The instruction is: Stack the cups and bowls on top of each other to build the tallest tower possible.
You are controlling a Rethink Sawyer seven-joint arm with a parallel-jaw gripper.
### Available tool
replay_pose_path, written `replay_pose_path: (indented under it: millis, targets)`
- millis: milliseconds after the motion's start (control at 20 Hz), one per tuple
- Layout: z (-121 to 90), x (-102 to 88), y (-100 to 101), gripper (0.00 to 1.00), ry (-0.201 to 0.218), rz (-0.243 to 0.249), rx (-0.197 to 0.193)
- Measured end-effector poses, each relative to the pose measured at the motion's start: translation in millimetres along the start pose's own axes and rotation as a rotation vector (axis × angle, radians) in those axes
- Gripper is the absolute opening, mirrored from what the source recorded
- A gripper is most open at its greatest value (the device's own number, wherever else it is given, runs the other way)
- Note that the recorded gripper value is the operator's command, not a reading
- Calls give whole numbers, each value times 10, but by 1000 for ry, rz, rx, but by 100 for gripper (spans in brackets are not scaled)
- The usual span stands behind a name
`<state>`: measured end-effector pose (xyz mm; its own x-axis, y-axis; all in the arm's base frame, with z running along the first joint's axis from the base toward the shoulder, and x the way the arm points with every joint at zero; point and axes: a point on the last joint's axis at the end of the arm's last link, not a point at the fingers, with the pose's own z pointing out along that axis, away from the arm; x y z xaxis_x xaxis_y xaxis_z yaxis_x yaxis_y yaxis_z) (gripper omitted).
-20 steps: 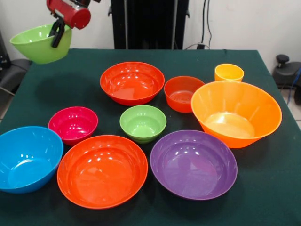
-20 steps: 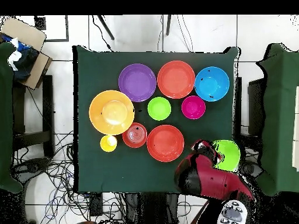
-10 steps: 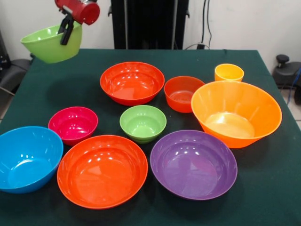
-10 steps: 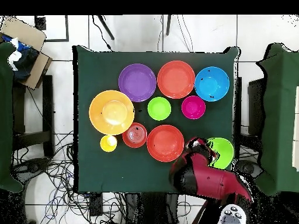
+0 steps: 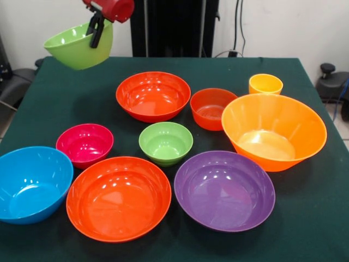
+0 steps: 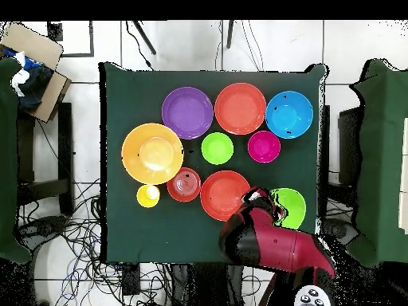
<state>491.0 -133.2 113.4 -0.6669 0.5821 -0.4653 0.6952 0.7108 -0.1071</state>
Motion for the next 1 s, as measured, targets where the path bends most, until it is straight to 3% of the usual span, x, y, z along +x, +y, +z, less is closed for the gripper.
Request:
replay_pose_path:
  millis: [500, 1000]
  targets:
    - [-115, 46, 113, 0, 35, 17, -1]
    - [-262, 94, 432, 0, 38, 48, -37]
